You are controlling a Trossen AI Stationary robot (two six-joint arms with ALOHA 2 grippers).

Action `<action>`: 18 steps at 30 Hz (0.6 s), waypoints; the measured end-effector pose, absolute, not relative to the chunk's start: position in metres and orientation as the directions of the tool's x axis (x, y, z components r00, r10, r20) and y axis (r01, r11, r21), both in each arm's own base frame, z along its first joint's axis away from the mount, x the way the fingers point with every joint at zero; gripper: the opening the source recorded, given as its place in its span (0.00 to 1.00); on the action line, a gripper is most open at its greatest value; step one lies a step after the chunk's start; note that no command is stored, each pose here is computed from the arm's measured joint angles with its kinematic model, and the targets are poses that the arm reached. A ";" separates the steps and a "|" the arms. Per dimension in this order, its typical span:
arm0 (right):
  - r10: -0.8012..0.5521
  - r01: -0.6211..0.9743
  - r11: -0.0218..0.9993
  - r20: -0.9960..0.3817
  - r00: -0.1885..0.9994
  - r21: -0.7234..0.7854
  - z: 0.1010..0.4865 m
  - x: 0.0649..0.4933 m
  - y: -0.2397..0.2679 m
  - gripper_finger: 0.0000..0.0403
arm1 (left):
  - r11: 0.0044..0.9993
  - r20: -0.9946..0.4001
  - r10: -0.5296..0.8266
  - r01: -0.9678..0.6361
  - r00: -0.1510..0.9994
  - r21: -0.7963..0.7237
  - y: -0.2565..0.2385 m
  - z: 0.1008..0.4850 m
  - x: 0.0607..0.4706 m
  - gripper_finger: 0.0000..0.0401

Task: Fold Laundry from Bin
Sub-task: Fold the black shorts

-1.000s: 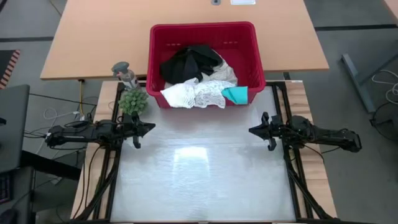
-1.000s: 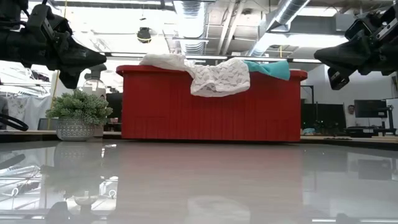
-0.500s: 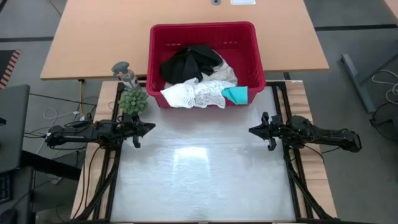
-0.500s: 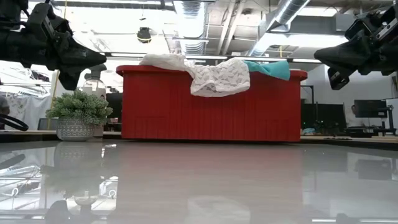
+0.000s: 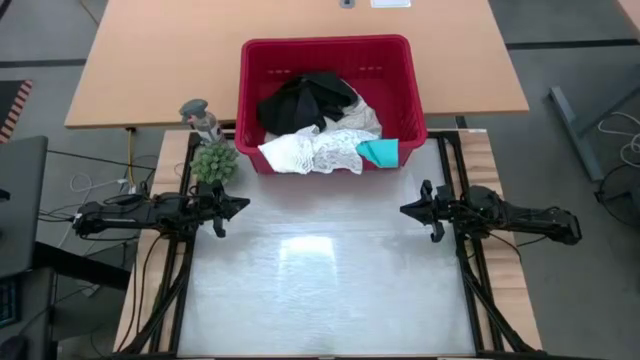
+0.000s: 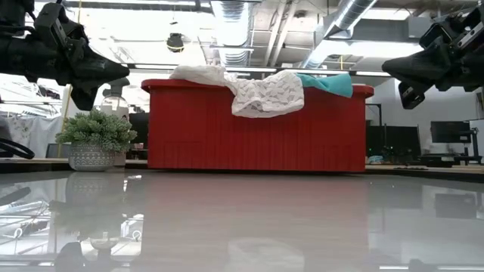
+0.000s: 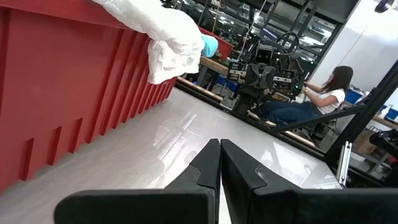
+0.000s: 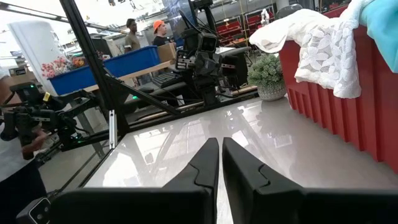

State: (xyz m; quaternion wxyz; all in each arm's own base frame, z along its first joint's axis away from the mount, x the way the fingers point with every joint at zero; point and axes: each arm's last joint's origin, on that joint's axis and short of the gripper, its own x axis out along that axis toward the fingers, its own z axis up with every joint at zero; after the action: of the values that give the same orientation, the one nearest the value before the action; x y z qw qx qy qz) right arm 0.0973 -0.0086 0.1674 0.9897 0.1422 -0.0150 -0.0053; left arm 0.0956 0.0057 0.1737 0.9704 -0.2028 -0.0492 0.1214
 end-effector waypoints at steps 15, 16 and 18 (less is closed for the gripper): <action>-0.014 0.006 0.960 0.029 0.999 0.282 0.168 0.097 -0.009 0.12 | 0.882 0.045 0.268 -0.227 0.962 -0.413 0.006 0.174 0.096 0.00; -0.015 0.006 0.960 0.029 0.999 0.282 0.168 0.097 -0.009 0.12 | 0.883 0.044 0.268 -0.227 0.962 -0.411 0.006 0.174 0.096 0.00; -0.014 0.006 0.960 0.029 0.999 0.282 0.167 0.097 -0.009 0.12 | 0.883 0.044 0.269 -0.228 0.962 -0.410 0.006 0.174 0.096 0.00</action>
State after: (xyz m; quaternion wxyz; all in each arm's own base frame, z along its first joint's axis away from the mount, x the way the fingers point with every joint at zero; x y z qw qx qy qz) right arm 0.0973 -0.0085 0.1675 0.9897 0.1422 -0.0151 -0.0051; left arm 0.0955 0.0061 0.1735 0.9690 -0.2052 -0.0500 0.1281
